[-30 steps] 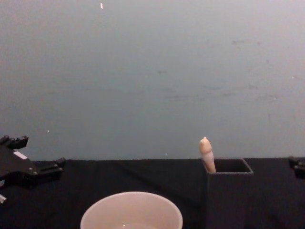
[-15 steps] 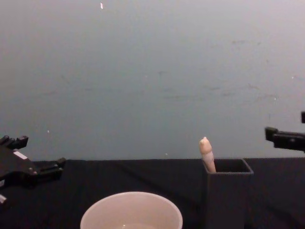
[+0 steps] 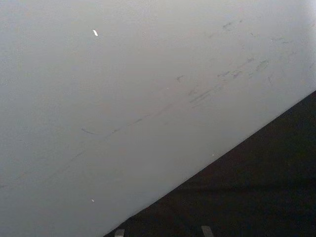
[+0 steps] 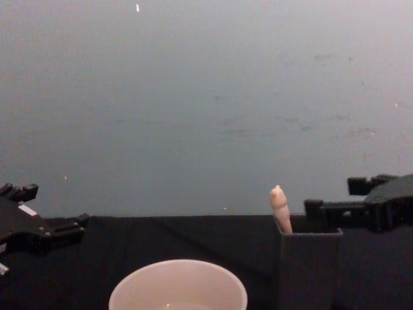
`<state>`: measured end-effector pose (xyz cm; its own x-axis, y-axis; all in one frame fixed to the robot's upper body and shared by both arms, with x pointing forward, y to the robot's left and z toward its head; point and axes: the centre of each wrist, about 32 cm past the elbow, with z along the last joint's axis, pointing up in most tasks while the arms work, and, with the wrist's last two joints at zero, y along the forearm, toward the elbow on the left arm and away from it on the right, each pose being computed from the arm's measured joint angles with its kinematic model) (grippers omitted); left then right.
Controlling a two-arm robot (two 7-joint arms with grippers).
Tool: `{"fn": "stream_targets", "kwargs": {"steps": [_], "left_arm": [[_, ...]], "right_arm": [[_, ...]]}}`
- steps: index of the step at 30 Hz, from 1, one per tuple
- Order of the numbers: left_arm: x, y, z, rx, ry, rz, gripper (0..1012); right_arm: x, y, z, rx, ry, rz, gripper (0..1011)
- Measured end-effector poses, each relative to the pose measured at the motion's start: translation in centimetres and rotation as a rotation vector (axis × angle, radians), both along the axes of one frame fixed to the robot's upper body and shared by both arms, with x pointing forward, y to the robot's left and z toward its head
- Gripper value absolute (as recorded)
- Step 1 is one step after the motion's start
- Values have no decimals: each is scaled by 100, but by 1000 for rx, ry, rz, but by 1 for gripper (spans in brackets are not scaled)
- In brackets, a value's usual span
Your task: Pick up the stirring spoon with one hand, stir inside the cup, then place it back in its original position.
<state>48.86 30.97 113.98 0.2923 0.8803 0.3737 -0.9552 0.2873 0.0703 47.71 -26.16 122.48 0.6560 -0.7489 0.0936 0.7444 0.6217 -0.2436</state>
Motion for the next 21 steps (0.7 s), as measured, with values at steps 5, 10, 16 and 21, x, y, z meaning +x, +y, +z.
{"fn": "stream_targets", "kwargs": {"steps": [5, 10, 16, 21], "left_arm": [[0, 0, 0, 0, 0, 0, 1001], [0, 0, 0, 0, 0, 0, 1001], [0, 0, 0, 0, 0, 0, 1001], [0, 0, 0, 0, 0, 0, 1001]], "right_arm": [[51, 88, -14, -1, 33, 17, 1002], [130, 213, -38, 2, 51, 23, 1003], [237, 347, -76, 3, 49, 20, 1003], [312, 430, -108, -2, 47, 13, 1002]]}}
